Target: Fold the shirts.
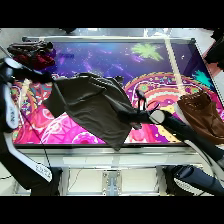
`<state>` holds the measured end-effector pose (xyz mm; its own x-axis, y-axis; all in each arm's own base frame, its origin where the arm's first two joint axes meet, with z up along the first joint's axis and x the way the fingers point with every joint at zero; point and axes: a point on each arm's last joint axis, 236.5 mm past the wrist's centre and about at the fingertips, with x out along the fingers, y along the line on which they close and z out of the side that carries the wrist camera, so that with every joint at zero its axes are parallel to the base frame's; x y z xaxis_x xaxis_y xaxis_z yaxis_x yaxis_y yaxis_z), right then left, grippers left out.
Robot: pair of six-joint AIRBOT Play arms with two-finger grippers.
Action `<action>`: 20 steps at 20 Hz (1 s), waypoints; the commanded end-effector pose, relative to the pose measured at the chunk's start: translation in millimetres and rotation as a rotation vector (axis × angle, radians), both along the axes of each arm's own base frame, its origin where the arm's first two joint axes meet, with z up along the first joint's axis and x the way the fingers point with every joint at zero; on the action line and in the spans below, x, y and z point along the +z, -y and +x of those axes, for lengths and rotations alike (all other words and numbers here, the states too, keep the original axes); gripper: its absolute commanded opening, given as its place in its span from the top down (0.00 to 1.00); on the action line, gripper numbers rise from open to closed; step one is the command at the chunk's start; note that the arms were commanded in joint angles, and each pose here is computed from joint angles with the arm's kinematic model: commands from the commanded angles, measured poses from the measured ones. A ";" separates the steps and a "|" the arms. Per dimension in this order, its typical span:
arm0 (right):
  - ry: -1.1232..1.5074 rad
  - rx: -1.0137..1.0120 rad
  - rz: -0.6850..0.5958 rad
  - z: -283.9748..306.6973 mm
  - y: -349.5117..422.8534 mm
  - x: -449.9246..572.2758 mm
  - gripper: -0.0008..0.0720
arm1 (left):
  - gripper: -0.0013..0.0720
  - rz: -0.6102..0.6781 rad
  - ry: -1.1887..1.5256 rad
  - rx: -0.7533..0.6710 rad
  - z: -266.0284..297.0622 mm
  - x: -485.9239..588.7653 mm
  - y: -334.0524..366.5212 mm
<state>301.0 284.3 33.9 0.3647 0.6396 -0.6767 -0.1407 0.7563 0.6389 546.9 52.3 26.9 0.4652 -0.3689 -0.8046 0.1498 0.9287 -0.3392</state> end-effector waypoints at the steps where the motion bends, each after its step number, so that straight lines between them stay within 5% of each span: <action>1: 0.396 0.068 -0.142 20.7 31.6 116.9 0.98 | 0.97 0.066 0.252 0.040 -24.1 141.5 -4.6; 5: 0.514 0.088 -0.236 -15.6 74.1 196.7 0.98 | 0.97 0.132 0.511 0.088 -91.3 280.9 8.6; 10: 0.199 0.138 -0.266 -39.9 66.4 89.3 0.97 | 0.97 0.082 0.426 0.074 -119.8 278.7 27.8; 11: 0.117 0.140 -0.234 -42.9 55.2 54.4 0.90 | 0.97 0.073 0.391 0.063 -117.5 268.2 29.5; 12: 0.016 0.136 -0.204 -50.4 46.2 19.8 0.55 | 0.97 0.064 0.360 0.053 -114.2 257.3 31.2; 13: -0.100 0.132 -0.177 -61.5 37.9 -17.5 0.42 | 0.97 0.054 0.332 0.047 -109.8 245.7 32.3; 20: -0.523 0.130 0.248 -89.9 -50.4 -104.8 0.43 | 0.97 -0.001 0.169 0.005 -80.5 172.1 44.5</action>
